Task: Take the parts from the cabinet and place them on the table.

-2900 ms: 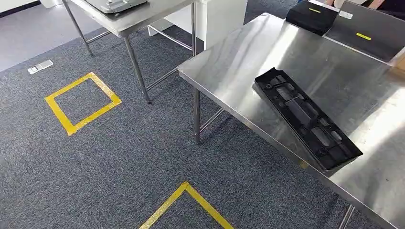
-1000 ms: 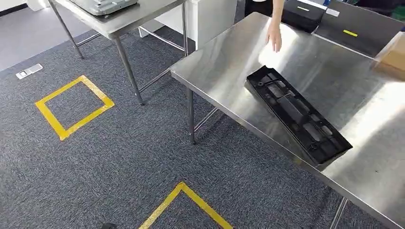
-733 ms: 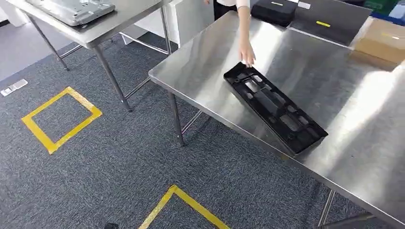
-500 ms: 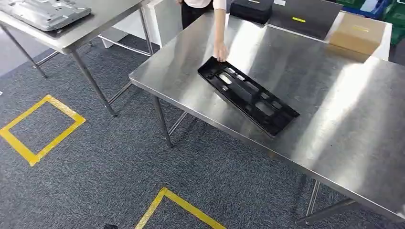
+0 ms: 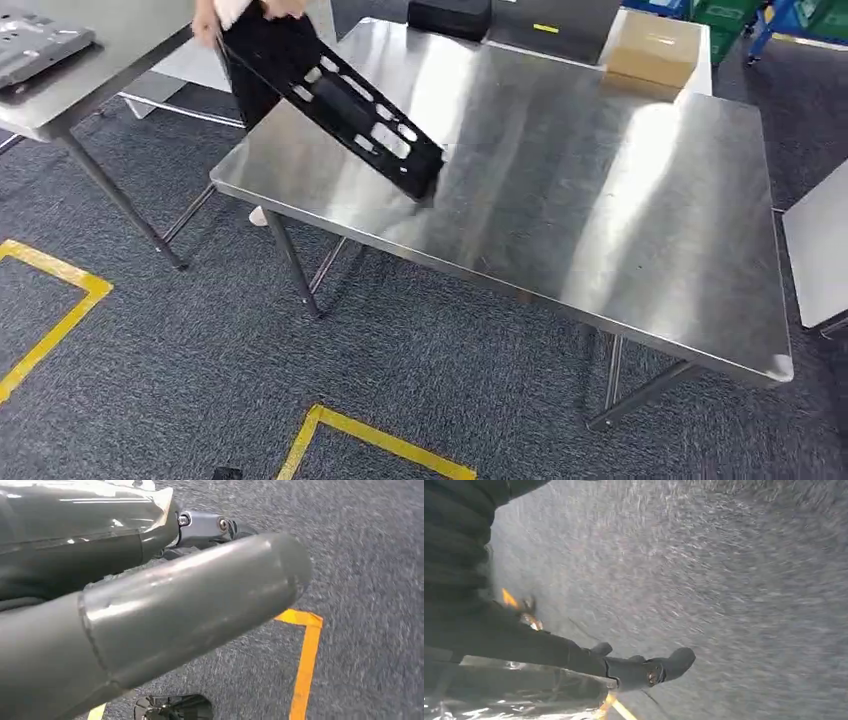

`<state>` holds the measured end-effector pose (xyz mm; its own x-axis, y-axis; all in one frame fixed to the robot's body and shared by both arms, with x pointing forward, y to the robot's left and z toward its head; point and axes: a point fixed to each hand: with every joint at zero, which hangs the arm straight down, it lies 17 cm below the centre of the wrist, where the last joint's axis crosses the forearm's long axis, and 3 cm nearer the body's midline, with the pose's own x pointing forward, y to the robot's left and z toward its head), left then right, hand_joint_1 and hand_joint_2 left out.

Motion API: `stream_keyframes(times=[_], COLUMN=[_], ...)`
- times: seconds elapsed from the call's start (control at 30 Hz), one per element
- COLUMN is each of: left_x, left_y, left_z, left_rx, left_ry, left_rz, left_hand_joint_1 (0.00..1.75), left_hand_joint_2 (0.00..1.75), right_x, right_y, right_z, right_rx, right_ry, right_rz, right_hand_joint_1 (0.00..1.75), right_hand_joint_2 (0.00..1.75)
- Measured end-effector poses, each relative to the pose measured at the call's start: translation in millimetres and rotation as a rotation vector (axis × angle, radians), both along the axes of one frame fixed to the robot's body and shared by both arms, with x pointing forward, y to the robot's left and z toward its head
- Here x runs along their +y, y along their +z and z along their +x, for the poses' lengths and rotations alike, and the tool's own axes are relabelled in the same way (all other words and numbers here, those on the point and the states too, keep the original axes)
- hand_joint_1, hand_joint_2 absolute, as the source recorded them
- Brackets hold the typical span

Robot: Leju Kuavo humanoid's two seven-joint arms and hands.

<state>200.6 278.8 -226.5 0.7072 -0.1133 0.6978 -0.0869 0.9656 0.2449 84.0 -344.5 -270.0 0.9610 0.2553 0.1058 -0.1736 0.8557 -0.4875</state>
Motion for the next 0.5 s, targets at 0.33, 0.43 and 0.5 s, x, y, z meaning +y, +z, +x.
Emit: stream_keyframes(times=[0.33,0.43,0.5], left_x=[-1.9,-2.3,-2.9], left_y=[-0.4,-2.4,-3.6], left_z=[-0.4,-4.7,-5.4], left_rx=[0.004,0.015,0.024], left_ry=[0.001,0.003,0.005], left_rz=[-0.004,-0.007,-0.017], left_hand_joint_1=[0.00,0.00,0.00], left_hand_joint_2=[0.00,0.00,0.00], right_x=[-0.7,0.0,-0.1], right_y=[0.2,-0.4,-0.5], right_z=[2.9,0.5,-0.5], right_rx=[-0.001,0.006,0.010], right_ry=[0.006,0.011,0.022], right_rz=[0.002,0.004,0.001], right_hand_joint_1=[0.00,0.00,0.00], right_hand_joint_2=[1.75,1.75,1.75])
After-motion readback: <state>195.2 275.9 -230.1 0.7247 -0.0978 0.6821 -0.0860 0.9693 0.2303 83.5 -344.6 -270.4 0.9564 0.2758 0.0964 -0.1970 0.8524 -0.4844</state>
